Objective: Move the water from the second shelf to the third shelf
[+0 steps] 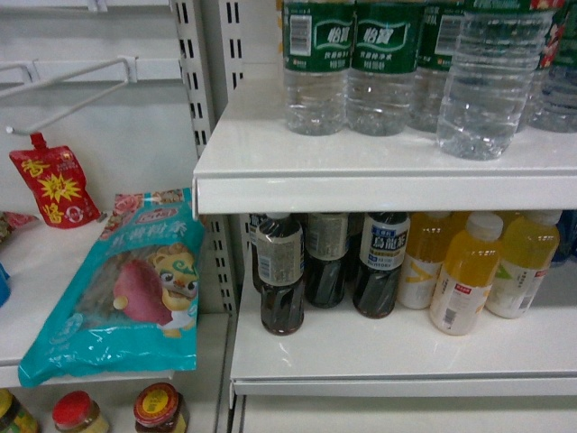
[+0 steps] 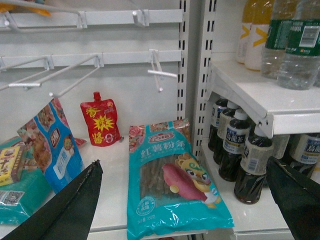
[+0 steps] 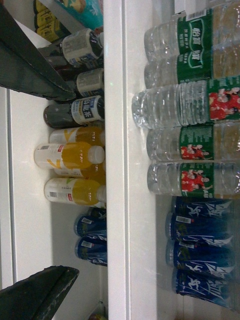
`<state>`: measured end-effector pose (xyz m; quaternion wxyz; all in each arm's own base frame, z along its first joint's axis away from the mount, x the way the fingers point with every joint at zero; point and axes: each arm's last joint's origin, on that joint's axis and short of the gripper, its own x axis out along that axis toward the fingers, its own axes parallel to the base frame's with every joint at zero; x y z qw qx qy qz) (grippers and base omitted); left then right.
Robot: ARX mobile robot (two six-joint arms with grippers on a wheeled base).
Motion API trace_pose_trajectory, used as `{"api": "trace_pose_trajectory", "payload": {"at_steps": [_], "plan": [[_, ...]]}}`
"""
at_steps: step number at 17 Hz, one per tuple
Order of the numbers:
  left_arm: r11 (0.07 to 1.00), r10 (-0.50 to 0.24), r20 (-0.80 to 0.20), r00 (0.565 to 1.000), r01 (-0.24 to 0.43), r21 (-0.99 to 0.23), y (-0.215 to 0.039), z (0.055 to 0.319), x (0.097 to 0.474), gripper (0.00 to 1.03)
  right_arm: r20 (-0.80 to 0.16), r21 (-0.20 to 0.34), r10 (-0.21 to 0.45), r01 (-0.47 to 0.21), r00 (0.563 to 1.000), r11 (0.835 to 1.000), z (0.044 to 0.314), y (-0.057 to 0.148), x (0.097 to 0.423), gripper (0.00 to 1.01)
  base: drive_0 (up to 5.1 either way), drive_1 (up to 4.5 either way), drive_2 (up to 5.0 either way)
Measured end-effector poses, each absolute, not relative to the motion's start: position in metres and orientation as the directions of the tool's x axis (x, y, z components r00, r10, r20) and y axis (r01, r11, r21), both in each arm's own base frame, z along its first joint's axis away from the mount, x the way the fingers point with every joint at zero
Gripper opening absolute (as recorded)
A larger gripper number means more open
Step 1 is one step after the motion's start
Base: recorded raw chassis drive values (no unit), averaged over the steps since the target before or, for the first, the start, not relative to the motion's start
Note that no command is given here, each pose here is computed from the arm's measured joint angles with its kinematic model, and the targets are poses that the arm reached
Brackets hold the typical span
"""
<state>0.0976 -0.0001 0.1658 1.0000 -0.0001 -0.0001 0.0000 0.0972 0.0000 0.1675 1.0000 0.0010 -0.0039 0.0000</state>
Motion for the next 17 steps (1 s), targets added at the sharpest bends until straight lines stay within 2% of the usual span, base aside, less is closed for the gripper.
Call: {"api": "trace_pose_trajectory", "payload": {"at_steps": [17], "plan": [[1.000,0.000,-0.005,1.000,0.000,0.000,-0.0001,0.1653,0.0976,0.98,0.003,0.001,0.000,0.000,1.000,1.000,0.1670,0.0000,0.0972,0.98,0.0,0.00,0.0]]}}
